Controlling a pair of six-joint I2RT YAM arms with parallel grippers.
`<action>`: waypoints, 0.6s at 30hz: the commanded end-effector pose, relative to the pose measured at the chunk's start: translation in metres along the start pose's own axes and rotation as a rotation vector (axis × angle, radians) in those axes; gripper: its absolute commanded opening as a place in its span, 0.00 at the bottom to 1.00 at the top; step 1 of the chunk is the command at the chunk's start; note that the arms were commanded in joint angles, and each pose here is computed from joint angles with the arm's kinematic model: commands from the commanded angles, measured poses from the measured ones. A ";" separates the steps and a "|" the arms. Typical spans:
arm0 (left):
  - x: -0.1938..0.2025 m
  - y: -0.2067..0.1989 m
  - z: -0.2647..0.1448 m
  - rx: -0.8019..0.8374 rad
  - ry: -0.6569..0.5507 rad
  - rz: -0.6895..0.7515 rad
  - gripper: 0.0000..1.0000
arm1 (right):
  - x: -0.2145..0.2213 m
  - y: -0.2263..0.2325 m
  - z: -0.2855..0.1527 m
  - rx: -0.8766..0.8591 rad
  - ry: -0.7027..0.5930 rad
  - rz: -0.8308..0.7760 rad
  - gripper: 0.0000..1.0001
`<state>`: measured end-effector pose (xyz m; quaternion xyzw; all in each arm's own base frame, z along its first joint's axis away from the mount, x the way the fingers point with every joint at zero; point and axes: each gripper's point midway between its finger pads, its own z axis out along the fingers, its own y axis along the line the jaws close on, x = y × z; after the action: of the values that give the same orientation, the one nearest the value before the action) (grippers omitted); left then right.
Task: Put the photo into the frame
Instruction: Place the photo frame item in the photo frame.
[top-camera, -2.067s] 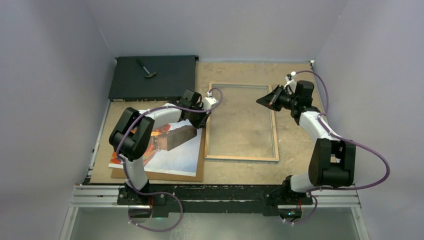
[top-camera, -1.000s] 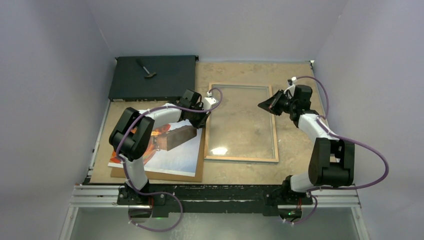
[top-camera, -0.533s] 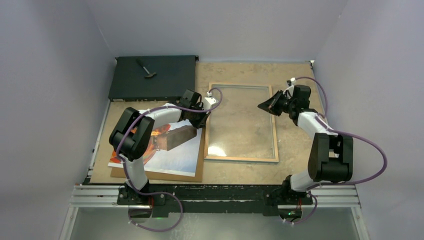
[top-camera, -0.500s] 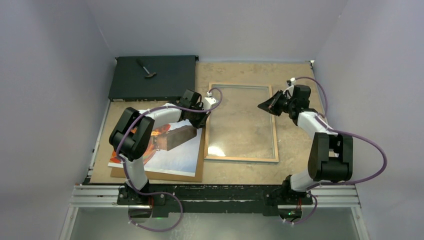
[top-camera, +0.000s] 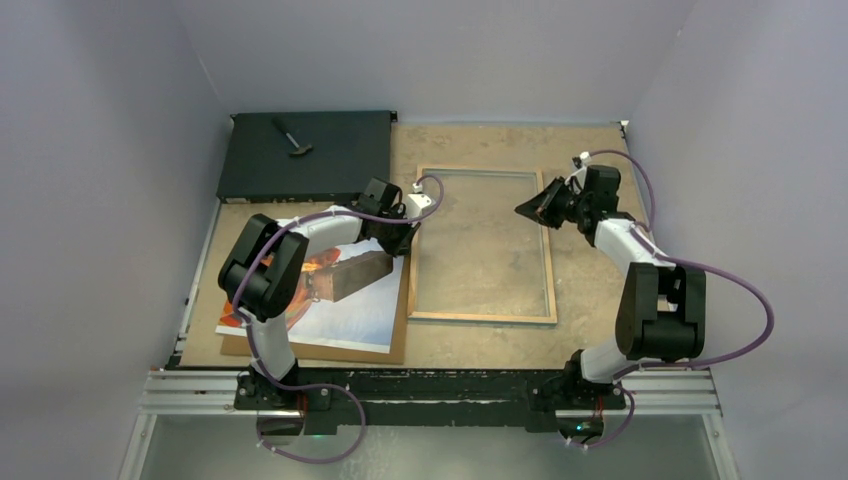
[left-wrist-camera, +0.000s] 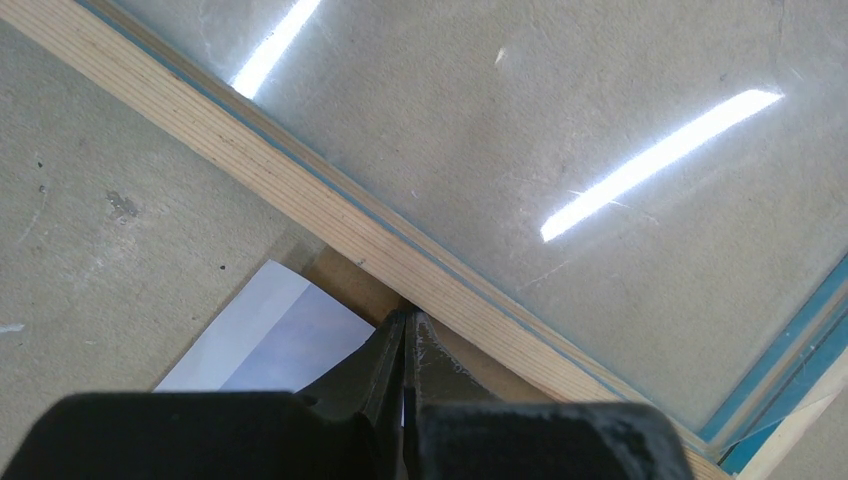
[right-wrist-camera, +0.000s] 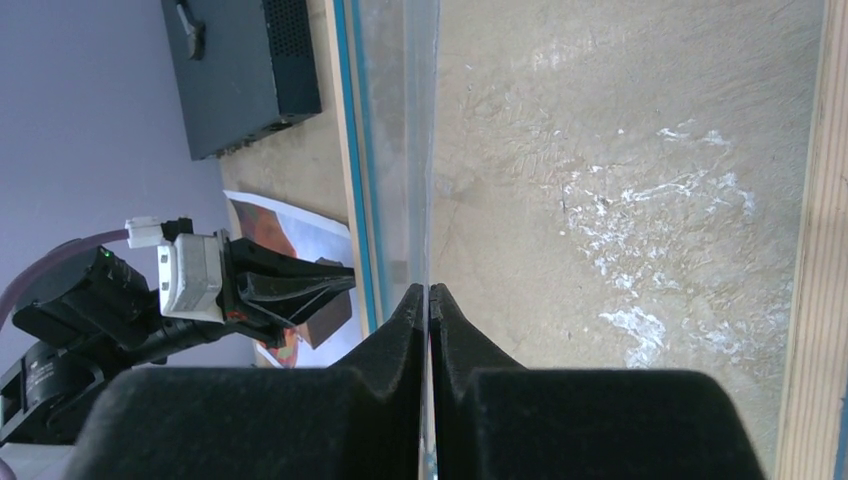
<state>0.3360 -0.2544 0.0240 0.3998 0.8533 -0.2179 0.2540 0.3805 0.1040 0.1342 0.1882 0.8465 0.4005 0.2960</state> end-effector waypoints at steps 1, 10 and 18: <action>0.005 -0.001 0.004 0.023 0.025 -0.018 0.00 | 0.000 0.014 0.004 -0.015 0.022 -0.042 0.10; 0.006 0.001 0.002 0.021 0.023 -0.024 0.00 | -0.005 0.009 0.006 0.147 0.000 -0.147 0.66; 0.008 0.002 0.001 0.022 0.017 -0.030 0.00 | 0.000 0.015 0.023 0.262 0.024 -0.261 0.82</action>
<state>0.3370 -0.2522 0.0243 0.3965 0.8541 -0.2221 0.2531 0.3894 0.1274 0.1333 0.1301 0.8984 0.2961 0.2973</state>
